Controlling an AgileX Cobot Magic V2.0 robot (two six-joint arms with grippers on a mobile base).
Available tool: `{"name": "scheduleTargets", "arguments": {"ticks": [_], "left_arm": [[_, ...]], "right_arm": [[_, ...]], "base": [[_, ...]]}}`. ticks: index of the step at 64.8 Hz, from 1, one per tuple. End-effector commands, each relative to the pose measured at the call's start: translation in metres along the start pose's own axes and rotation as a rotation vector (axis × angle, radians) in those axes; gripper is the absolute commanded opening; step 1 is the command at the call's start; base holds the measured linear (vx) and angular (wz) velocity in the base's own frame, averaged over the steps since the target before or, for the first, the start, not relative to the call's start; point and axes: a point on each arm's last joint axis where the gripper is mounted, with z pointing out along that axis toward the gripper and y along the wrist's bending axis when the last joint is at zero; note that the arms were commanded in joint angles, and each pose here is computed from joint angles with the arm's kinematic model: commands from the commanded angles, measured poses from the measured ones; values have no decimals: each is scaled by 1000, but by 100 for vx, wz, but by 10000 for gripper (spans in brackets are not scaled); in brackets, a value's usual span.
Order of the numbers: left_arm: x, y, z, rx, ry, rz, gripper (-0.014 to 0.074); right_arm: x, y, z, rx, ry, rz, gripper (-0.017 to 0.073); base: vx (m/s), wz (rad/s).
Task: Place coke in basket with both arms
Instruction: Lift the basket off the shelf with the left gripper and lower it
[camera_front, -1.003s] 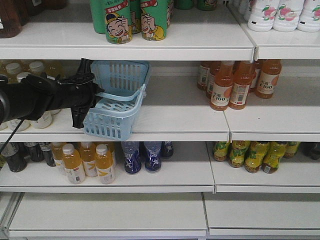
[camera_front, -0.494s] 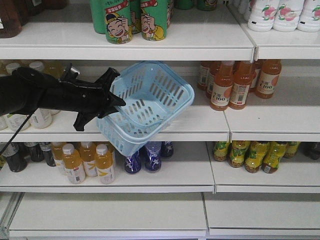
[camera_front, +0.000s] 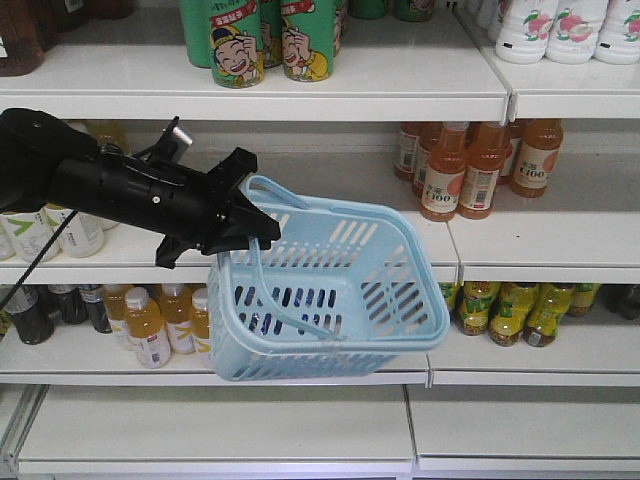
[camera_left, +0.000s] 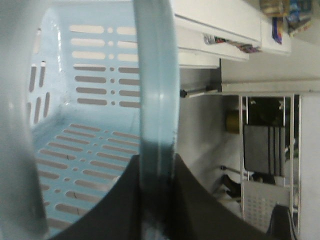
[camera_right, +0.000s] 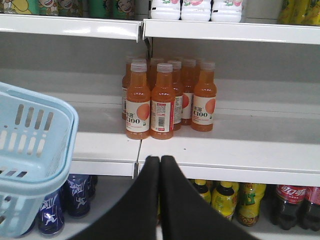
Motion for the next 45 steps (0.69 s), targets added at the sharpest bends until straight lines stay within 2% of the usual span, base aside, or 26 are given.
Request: {"name": "scheduleTargets", "arguments": {"ticks": [1, 10, 30, 34, 39, 45], "left_arm": [[16, -37, -22, 140, 30, 82, -8], [39, -39, -30, 232, 71, 136, -8], [87, -22, -40, 372, 24, 242, -8], [96, -16, -41, 395, 9, 235, -8], [109, -1, -39, 414, -1, 198, -8], [122, 15, -35, 451, -12, 128, -8]], "right_arm": [[-5, -1, -1, 10, -82, -9, -10], [-5, -1, -1, 10, -82, -9, -10], [-5, -1, -1, 10, -82, -9, -10], [-5, -1, -1, 10, -82, -9, -10], [-5, -1, -1, 10, -82, -9, -10], [-5, -1, -1, 10, -82, -9, -10]], "base": [[0, 0], [0, 0], [0, 0], [0, 0], [0, 0], [0, 0]]}}
